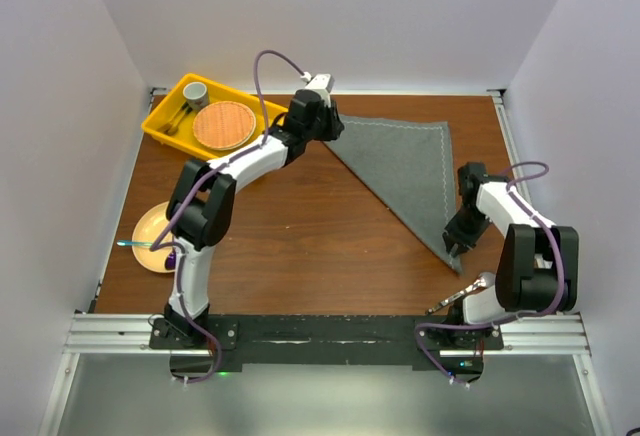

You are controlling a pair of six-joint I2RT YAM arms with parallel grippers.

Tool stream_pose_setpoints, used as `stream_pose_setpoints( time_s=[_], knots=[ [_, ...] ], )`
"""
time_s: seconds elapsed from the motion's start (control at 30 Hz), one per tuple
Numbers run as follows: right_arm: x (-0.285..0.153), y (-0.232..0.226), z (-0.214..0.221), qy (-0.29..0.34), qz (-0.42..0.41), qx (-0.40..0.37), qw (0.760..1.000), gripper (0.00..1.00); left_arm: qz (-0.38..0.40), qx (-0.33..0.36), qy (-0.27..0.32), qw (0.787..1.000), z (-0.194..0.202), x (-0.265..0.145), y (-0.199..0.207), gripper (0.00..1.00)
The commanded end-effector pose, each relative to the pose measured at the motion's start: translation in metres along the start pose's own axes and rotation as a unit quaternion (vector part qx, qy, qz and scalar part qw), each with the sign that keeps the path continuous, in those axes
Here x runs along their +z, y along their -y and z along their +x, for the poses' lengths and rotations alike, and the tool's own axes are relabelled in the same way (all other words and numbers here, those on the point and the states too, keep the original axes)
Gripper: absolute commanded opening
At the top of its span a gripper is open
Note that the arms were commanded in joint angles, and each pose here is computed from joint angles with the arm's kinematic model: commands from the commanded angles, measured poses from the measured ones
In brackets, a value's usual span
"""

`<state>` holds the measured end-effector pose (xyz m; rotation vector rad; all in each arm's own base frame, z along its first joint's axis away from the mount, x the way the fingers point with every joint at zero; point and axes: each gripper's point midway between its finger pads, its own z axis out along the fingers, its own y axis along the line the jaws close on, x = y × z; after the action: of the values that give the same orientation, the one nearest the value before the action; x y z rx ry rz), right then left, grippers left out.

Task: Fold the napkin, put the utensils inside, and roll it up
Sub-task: Fold the napkin

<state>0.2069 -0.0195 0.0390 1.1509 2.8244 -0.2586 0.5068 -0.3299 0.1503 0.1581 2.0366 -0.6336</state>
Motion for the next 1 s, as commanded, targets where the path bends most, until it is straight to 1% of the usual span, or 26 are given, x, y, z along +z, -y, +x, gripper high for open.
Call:
stream_pose_setpoints(
  time_s=[0.0,0.1,0.13,0.17,0.23,0.27,0.33,0.37,0.4,0.43,0.47,0.5,0.67,0.8,0.9,0.93,0.97],
  knots=[
    [0.017,0.003,0.016,-0.012,-0.006,0.05,0.999,0.26,0.015,0.026,0.075,0.997,-0.055,0.008,0.015,0.3],
    [0.02,0.009,0.017,-0.014,0.003,0.042,0.999,0.26,-0.001,0.031,0.078,0.996,-0.055,0.018,0.007,0.29],
    [0.015,0.013,0.019,-0.021,0.01,0.034,0.999,0.24,-0.003,0.032,0.078,0.996,-0.054,0.021,0.006,0.29],
    [0.008,0.013,0.008,-0.001,0.012,0.028,1.0,0.24,-0.008,0.038,0.073,0.997,-0.05,0.026,0.002,0.27],
    [-0.009,0.013,-0.002,0.028,-0.006,0.024,0.999,0.25,-0.016,0.045,0.081,0.996,-0.057,0.029,-0.002,0.23],
    [-0.019,0.011,-0.012,0.052,-0.013,0.022,0.998,0.26,-0.027,0.05,0.077,0.995,-0.052,0.035,-0.008,0.21],
    [-0.027,0.002,-0.022,0.077,-0.042,0.028,0.996,0.28,-0.036,0.053,0.089,0.994,-0.062,0.04,-0.014,0.2],
    [-0.025,-0.002,-0.021,0.072,-0.051,0.03,0.996,0.29,-0.043,0.058,0.083,0.994,-0.056,0.047,-0.021,0.2],
    [-0.018,-0.008,-0.016,0.047,-0.055,0.028,0.997,0.31,-0.043,0.062,0.091,0.993,-0.065,0.049,-0.021,0.19],
    [-0.016,-0.013,-0.018,0.045,-0.06,0.028,0.997,0.32,-0.049,0.065,0.092,0.992,-0.066,0.052,-0.026,0.18],
    [-0.013,-0.019,-0.018,0.035,-0.067,0.02,0.997,0.33,-0.056,0.075,0.082,0.992,-0.058,0.059,-0.033,0.15],
    [-0.011,-0.025,-0.017,0.024,-0.076,0.014,0.997,0.33,-0.058,0.079,0.088,0.991,-0.064,0.06,-0.033,0.12],
    [-0.008,-0.038,-0.026,0.029,-0.097,-0.019,0.995,0.35,-0.088,0.09,0.085,0.988,-0.058,0.071,-0.062,0.09],
    [-0.004,-0.041,-0.024,0.019,-0.102,-0.028,0.994,0.35,-0.117,0.078,0.079,0.987,-0.051,0.079,-0.091,0.05],
    [-0.002,-0.039,-0.018,0.011,-0.101,-0.029,0.994,0.35,-0.124,0.059,0.081,0.987,-0.046,0.087,-0.109,0.04],
    [0.0,-0.036,-0.016,0.01,-0.097,-0.028,0.995,0.35,-0.123,0.053,0.077,0.988,-0.04,0.091,-0.117,0.04],
    [0.004,-0.029,-0.016,0.014,-0.079,-0.026,0.996,0.35,-0.122,0.043,0.084,0.988,-0.041,0.094,-0.12,0.04]
  ],
)
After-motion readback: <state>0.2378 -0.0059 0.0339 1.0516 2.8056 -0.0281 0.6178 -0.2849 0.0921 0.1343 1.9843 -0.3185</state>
